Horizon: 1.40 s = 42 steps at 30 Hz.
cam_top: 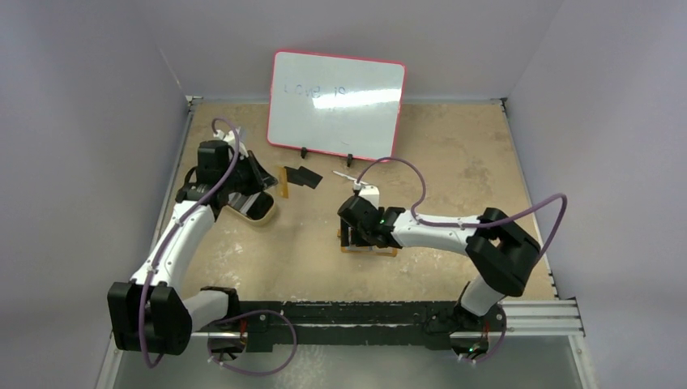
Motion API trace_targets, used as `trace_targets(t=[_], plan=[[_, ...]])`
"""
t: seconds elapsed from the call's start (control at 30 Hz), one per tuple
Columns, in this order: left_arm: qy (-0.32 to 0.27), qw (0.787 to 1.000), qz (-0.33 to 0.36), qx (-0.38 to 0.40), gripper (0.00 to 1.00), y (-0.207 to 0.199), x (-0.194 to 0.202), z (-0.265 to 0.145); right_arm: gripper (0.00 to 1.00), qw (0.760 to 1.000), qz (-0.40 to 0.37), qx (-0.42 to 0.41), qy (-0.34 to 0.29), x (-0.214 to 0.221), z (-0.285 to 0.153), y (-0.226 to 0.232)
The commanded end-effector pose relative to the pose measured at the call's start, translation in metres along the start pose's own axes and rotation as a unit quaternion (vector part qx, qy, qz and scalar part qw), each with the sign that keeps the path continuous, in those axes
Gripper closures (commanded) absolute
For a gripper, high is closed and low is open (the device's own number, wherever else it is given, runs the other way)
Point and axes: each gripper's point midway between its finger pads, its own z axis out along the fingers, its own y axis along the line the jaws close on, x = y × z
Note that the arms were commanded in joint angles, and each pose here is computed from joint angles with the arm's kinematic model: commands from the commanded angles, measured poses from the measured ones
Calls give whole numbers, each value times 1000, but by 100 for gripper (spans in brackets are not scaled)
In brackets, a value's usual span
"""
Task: Put the credit cards into the card holder
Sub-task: Turn over the card slot in the card holder.
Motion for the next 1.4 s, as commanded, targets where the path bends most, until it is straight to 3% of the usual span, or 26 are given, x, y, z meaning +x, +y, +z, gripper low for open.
trace_targets(t=[0.0,0.17,0.43,0.93,1.2,1.37], plan=[[-17,999,8,48,100,-18,-7,-1,26,998,-7,53,-11,-1,2,-9],[-11,999,11,48,100,-16,-3,0,29,997,-14,74,-15,-4,4,-5],[-10,999,15,34,100,-11,-2,-1,46,997,-11,69,-20,-4,6,-3],[-9,999,12,30,100,-10,-1,-1,29,995,-26,93,-20,-2,5,-2],[-6,999,16,28,100,-8,1,-2,33,992,-38,123,-19,3,8,-7],[-5,1000,20,23,100,-6,1,-2,38,995,-28,97,-25,0,4,1]])
